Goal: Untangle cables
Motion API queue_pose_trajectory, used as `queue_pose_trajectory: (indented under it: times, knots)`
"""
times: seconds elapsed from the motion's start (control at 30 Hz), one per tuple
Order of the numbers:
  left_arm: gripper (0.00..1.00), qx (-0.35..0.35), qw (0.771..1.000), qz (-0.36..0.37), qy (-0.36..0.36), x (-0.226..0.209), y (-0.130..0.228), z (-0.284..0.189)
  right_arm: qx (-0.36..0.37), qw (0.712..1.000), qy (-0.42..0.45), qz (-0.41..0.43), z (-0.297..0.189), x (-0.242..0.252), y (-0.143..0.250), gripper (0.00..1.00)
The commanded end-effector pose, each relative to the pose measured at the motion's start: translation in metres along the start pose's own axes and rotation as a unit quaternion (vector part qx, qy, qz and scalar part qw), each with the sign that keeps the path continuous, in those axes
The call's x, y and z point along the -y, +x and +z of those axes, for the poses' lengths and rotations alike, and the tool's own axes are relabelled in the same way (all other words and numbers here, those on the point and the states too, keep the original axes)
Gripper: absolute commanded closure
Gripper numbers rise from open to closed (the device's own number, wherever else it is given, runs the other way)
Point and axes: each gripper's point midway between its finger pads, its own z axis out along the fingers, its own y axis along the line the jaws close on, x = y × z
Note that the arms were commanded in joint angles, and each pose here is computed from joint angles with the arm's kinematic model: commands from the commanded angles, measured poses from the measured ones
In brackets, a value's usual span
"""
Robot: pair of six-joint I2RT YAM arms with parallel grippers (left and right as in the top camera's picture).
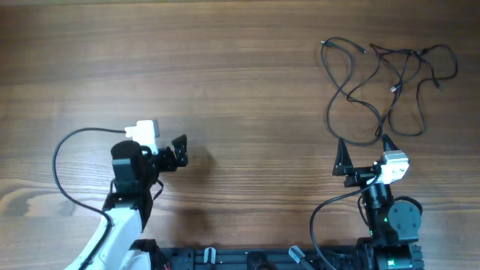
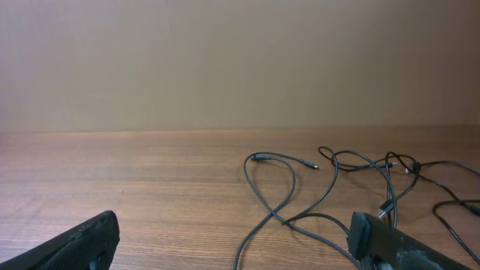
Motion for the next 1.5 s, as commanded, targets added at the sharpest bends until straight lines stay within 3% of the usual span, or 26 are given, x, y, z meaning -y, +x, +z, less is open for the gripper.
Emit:
queue_pose_trajectory:
  times: [0.0, 0.5, 1.07, 1.3, 1.47]
  knots:
    - [0.0, 0.001, 1.0, -0.018, -0.009, -0.005, 0.011, -0.005, 0.005, 1.0, 0.01, -0.005, 0.0, 0.004, -0.002, 0.0]
    - [0.0, 0.001, 0.999, -0.042, -0.017, -0.012, 0.047, -0.015, 0.005, 1.0, 0.01, -0.005, 0.0, 0.004, -0.002, 0.0]
    - [0.0, 0.044, 0.998, -0.033, -0.031, -0.01, 0.033, -0.046, 0.005, 1.0, 0.01, -0.005, 0.0, 0.004, -0.002, 0.0]
    - [0.0, 0.179, 0.984, -0.003, -0.007, 0.006, -0.022, -0.076, 0.005, 1.0, 0.01, -0.005, 0.0, 0.004, -0.002, 0.0]
    - [0.0, 0.221, 0.975, 0.03, -0.01, 0.009, -0.037, -0.088, 0.005, 1.0, 0.01, -0.005, 0.0, 0.004, -0.002, 0.0]
